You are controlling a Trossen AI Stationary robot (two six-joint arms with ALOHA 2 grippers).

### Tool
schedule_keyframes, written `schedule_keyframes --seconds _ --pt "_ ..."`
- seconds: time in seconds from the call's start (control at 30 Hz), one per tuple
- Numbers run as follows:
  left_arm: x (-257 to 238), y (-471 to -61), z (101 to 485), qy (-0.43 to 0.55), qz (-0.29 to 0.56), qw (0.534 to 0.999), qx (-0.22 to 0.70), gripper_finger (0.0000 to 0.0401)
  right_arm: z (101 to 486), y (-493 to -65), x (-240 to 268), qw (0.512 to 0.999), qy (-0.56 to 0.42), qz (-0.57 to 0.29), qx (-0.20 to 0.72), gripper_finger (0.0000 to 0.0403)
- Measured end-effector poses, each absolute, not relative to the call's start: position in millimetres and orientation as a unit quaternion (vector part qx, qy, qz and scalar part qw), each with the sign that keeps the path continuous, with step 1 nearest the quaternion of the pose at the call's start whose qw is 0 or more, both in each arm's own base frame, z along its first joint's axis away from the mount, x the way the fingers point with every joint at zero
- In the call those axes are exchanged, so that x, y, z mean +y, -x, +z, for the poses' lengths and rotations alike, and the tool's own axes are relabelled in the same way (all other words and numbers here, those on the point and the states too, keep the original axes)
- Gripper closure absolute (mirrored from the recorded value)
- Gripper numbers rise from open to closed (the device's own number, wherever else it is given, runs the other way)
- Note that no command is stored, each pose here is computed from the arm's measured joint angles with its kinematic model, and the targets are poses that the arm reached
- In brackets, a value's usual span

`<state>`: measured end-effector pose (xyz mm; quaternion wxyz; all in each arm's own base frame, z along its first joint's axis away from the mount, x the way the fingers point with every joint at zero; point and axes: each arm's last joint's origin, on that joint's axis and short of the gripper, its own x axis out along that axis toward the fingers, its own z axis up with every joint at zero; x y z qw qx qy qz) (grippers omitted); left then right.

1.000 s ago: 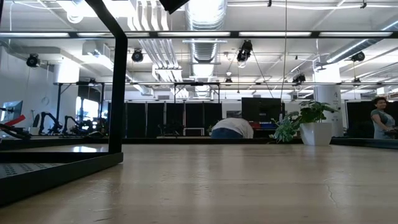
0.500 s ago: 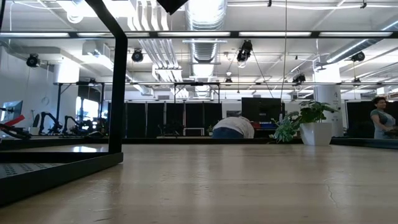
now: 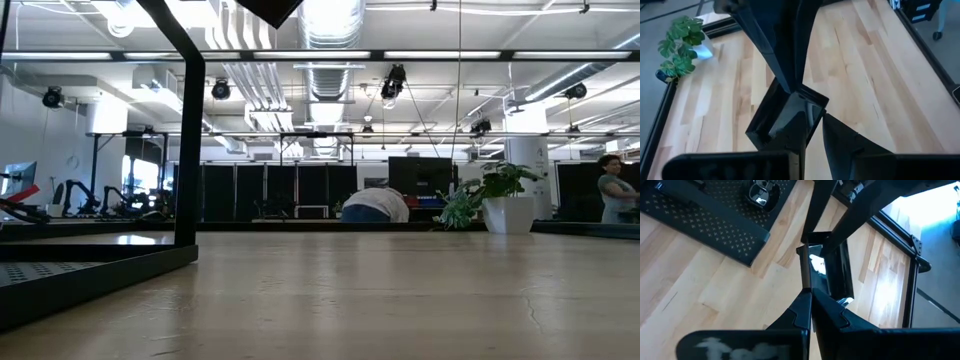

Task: Pick & Place Mini shaped plates
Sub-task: Stack the black square plate on the black square plate on the shelf

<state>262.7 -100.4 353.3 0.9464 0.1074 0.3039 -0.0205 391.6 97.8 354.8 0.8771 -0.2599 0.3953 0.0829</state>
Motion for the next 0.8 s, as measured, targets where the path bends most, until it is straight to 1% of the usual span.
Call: schedule_keyframes --seconds 0.17,0.3,0.33,0.47,0.63,0.8 --pt "-100.5 -264.5 351.1 -0.133 -0.027 0.942 0.308 0.0353 354.9 -391.7 97.9 0.877 0.260 0.083 0.395 0.0394" --pt "-100.2 -263.8 351.8 -0.142 -0.030 0.941 0.307 0.0390 355.0 -391.9 97.6 0.878 0.259 0.080 0.394 0.0394" --pt "-100.2 -263.8 351.8 -0.143 -0.030 0.941 0.307 0.0394 355.2 -392.0 97.4 0.879 0.257 0.079 0.394 0.0394" --pt "-99.6 -263.9 351.8 -0.146 -0.031 0.940 0.308 0.0399 355.2 -392.0 97.4 0.878 0.261 0.081 0.394 0.0394" --pt "-99.6 -263.9 351.8 -0.138 -0.036 0.940 0.309 0.0400 355.3 -392.2 97.5 0.868 0.292 0.095 0.389 0.0393" --pt "-99.6 -263.6 351.7 -0.124 -0.032 0.942 0.311 0.0401 355.8 -392.5 97.5 0.866 0.304 0.098 0.386 0.0365"
